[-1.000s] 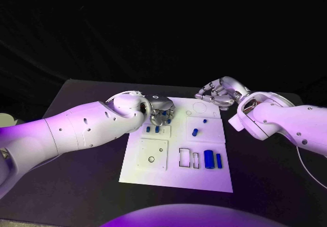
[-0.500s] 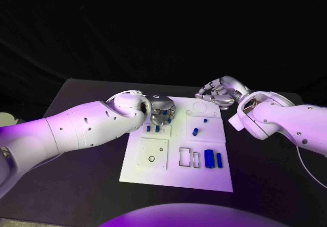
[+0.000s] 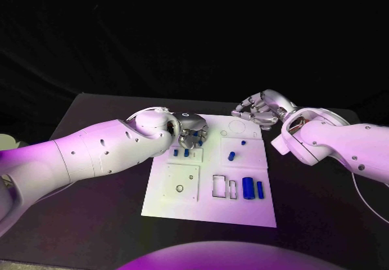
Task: Assemble the parts on the task board
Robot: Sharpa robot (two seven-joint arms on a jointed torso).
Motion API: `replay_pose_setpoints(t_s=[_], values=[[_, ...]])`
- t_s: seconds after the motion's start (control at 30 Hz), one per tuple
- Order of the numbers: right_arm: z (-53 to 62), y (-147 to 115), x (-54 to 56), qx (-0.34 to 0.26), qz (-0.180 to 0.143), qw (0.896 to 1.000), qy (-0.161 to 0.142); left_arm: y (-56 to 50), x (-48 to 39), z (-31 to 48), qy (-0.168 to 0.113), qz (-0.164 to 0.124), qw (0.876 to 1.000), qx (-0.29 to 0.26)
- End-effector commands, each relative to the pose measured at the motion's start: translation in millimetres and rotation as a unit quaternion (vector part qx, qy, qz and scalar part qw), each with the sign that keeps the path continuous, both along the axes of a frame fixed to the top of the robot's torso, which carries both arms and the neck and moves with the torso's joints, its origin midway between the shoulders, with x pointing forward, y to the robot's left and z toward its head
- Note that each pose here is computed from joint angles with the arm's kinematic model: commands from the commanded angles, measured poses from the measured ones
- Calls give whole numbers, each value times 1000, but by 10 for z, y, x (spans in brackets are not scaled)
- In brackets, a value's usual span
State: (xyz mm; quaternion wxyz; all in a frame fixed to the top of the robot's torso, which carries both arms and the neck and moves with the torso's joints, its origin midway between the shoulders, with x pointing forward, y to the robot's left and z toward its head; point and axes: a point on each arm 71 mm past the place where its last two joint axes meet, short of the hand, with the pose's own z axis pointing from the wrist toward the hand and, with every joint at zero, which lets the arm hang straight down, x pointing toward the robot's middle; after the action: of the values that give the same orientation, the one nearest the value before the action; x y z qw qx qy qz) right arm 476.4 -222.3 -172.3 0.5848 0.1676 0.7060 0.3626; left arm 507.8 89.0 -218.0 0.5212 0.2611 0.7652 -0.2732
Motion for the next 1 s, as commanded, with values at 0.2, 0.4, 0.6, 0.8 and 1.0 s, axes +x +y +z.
replay_pose_setpoints(t_s=[0.2,0.4,0.6,0.8,1.0], values=[[4,14,-5,-8,8,1000,-6,-11,6,-9,5,-2,1000,-2],[4,14,-5,-8,8,1000,-6,-7,14,1,-1,-1,1000,-10],[4,16,-4,-8,8,1000,-6,-1,20,17,-7,0,1000,-22],[4,15,-2,-8,8,1000,-6,2,6,45,-14,-1,999,-45],[3,6,2,-8,6,1000,-7,40,-15,72,-17,-2,998,-65]])
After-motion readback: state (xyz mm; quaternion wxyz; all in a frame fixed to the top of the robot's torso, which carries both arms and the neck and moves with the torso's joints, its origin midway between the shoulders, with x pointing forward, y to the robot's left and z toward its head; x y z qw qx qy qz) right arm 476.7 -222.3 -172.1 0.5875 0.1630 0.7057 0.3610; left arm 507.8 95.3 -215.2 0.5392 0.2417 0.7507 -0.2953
